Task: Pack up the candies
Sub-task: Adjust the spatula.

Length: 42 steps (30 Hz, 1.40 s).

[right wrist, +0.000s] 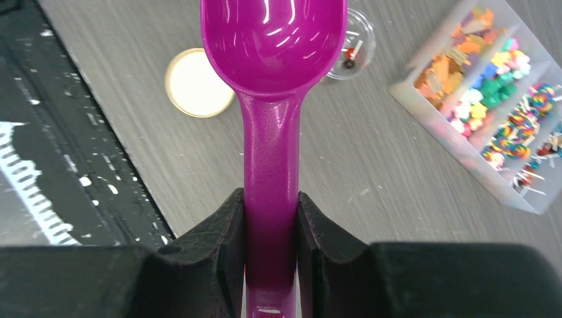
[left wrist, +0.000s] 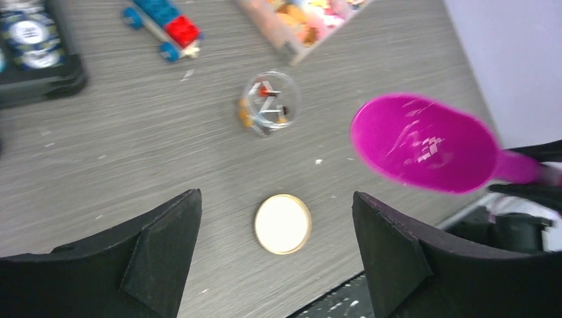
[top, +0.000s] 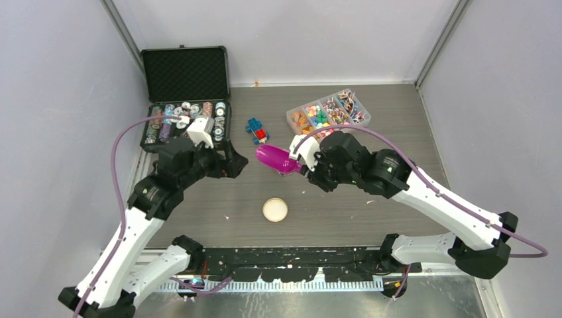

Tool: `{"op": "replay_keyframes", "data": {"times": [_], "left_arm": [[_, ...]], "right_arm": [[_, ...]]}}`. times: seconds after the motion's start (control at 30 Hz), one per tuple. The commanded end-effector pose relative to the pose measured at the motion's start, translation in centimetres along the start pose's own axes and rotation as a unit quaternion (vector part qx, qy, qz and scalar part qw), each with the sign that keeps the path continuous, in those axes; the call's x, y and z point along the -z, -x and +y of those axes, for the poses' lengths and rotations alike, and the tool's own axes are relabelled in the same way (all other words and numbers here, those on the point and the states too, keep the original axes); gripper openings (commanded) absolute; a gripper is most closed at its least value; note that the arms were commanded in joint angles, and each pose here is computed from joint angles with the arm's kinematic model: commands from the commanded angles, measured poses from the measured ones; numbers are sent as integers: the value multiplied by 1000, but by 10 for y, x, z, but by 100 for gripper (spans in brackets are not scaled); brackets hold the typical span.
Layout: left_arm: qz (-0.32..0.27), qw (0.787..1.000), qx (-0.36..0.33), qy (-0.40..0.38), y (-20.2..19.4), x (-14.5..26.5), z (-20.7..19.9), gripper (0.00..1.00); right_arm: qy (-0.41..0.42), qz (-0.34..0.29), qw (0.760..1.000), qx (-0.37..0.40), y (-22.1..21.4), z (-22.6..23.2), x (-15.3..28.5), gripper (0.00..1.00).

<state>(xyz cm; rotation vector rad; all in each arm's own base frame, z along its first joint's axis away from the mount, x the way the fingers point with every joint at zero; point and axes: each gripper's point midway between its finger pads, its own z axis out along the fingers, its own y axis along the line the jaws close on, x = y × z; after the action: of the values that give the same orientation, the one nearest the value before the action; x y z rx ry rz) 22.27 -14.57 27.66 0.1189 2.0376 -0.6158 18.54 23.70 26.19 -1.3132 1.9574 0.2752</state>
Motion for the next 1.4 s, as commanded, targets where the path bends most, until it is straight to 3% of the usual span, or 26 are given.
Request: {"op": "replay_keyframes", "data": {"times": [0.0,0.2,0.33,0.57,0.67,0.77,0.83,0.97,1.03,1.13,1.37], "left_arm": [[2,989,16,-145,26,-5,-62,83],[37,974,77,-209,18,-18,-85,79],[53,972,101,-205,12,-24,-83,72],[100,961,161,-203,-4,-27,-75,47],[106,955,191,-200,-5,-26,-69,21],[110,941,245,-207,0,-27,-63,8],[113,920,297,-230,5,-27,-63,1],[107,871,386,-283,14,-27,-61,0],[107,856,409,-296,17,-26,-59,0],[109,846,424,-304,18,-26,-58,0],[122,830,456,-296,15,-26,-58,0]], "right_arm": [[53,-96,994,-16,30,20,7,0],[61,-108,992,-16,25,25,10,0],[61,-113,992,-10,26,25,9,1],[55,-133,990,-7,34,21,7,0],[60,-143,988,-7,37,20,8,0],[58,-157,986,-9,41,17,10,2],[53,-175,983,-23,45,12,13,9],[78,-241,964,-82,61,1,23,45],[101,-284,946,-119,70,-5,27,58],[127,-314,928,-155,73,-9,27,64],[136,-319,925,-158,74,-9,18,66]]}}
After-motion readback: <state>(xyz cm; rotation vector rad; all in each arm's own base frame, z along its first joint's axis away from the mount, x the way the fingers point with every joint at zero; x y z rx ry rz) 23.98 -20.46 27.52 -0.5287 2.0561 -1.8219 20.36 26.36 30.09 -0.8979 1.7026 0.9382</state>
